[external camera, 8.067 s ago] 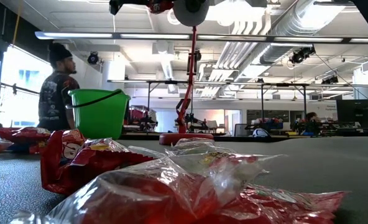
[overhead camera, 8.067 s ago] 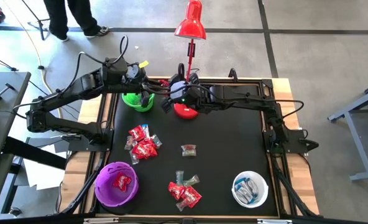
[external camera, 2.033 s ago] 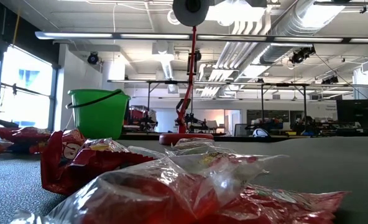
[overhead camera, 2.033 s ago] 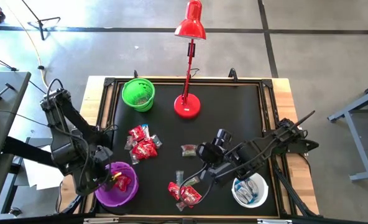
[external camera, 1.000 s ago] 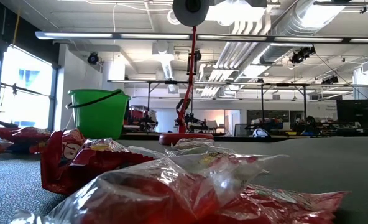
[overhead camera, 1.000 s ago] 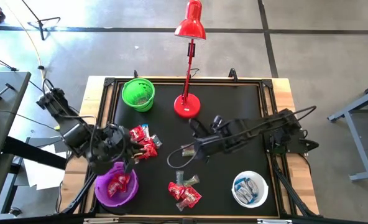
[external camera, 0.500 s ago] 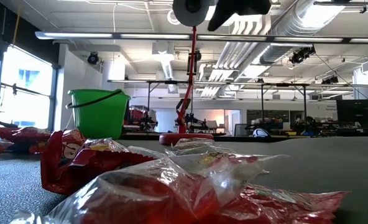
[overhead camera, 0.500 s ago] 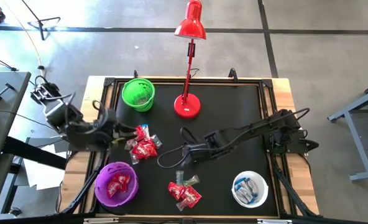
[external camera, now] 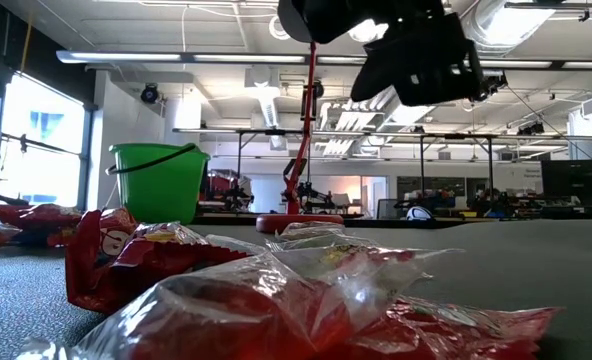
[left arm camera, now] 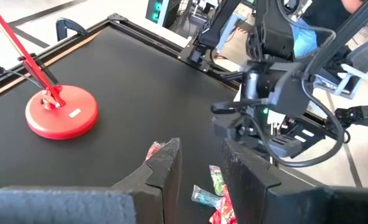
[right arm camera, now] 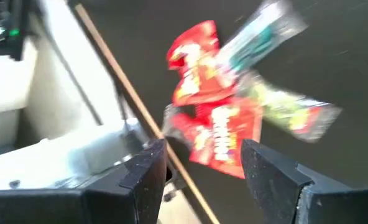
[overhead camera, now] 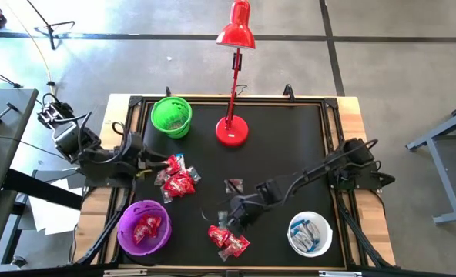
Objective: Sort candy
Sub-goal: Put the red candy into the purple bucket
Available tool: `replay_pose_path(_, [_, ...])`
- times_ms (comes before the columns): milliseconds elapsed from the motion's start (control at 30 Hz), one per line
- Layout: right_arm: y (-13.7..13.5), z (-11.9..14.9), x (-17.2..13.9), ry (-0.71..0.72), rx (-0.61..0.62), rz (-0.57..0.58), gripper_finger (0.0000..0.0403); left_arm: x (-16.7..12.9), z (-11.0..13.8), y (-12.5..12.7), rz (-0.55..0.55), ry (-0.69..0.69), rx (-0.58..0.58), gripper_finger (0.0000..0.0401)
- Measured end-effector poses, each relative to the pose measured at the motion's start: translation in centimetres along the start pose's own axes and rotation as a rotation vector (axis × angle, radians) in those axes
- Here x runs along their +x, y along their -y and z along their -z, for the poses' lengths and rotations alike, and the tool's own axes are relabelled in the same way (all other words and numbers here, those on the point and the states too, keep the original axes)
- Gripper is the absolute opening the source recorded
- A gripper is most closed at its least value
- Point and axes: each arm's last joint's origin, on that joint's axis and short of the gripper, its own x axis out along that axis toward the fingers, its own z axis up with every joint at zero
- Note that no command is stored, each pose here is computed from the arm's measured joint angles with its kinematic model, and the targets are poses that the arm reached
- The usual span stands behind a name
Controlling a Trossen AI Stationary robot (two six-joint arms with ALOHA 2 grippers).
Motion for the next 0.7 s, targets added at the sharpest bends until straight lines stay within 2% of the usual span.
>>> replay_pose_path(167, [-0.1,1.7,1.2,-0.001,-0.002,-0.072,0.0199,0.1,0.1,0.1,-0.002,-0.002,-0.017,0.0104])
replay_pose_path(400, [0.2,3.4,1.9,0.079,-0.021,-0.021,0.0199,0.1,0.1,0.1,-0.003,-0.003,-0.041,0.0104])
replay_pose_path(567, [0.6,3.6,2.0,0.216,0.140,0.044,0.0199,0.1,0.1,0.1,-0.002,-0.003,-0.029,0.0104])
replay_pose_path(700, [0.6,3.5,2.1,0.279,0.231,0.044,0.0199,0.1,0.1,0.2,0.016,-0.024,0.015,0.0104])
